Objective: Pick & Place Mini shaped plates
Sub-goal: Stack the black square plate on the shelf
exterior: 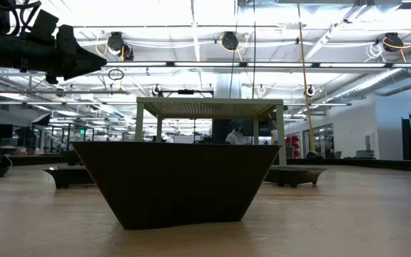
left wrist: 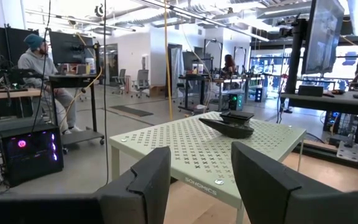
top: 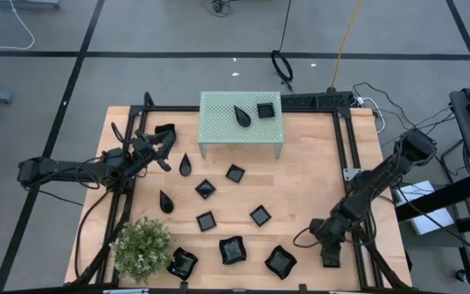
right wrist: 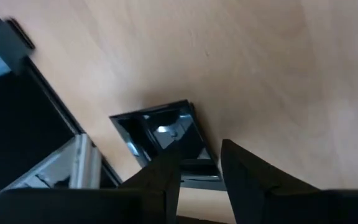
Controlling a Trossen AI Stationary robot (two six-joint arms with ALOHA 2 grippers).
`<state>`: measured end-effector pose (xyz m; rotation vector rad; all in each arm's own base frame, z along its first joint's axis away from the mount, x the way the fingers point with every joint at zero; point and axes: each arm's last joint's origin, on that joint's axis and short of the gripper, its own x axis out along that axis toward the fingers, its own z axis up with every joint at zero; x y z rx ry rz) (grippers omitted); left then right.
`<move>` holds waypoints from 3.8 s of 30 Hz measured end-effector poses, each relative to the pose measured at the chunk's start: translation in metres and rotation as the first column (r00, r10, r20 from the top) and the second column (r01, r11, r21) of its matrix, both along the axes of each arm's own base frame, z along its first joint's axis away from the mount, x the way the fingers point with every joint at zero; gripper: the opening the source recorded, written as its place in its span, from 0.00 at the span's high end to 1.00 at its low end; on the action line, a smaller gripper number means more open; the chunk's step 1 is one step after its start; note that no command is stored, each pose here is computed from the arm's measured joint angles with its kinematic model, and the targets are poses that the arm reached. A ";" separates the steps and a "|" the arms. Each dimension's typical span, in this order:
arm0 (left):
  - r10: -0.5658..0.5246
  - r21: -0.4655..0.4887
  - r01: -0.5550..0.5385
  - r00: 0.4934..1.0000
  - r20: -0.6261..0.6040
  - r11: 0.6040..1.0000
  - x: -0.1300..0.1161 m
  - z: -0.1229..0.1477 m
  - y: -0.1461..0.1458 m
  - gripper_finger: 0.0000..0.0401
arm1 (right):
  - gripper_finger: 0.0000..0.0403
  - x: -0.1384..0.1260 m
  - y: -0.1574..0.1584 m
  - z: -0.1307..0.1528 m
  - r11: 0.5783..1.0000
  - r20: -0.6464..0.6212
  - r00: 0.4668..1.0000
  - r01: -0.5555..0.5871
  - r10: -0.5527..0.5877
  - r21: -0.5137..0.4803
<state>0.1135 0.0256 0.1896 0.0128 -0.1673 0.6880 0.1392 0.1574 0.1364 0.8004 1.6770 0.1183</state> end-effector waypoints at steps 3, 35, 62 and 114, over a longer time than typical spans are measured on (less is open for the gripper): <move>0.000 0.000 0.000 1.000 0.000 1.000 0.000 0.000 0.000 0.57 | 0.75 -0.002 0.002 -0.005 0.999 -0.003 0.999 -0.036 0.036 -0.016; 0.000 0.000 0.000 1.000 0.000 1.000 0.000 0.000 0.000 0.57 | 1.00 0.039 -0.046 0.061 0.892 0.790 0.586 0.435 -0.179 -0.121; 0.000 0.000 0.000 1.000 0.000 1.000 0.000 0.000 0.000 0.57 | 1.00 0.100 -0.278 0.159 0.585 0.994 0.096 0.809 -0.048 -0.050; 0.000 0.000 0.000 1.000 0.000 1.000 0.000 0.000 0.000 0.57 | 1.00 0.095 -0.364 0.152 0.532 0.821 0.477 0.805 -0.314 -0.264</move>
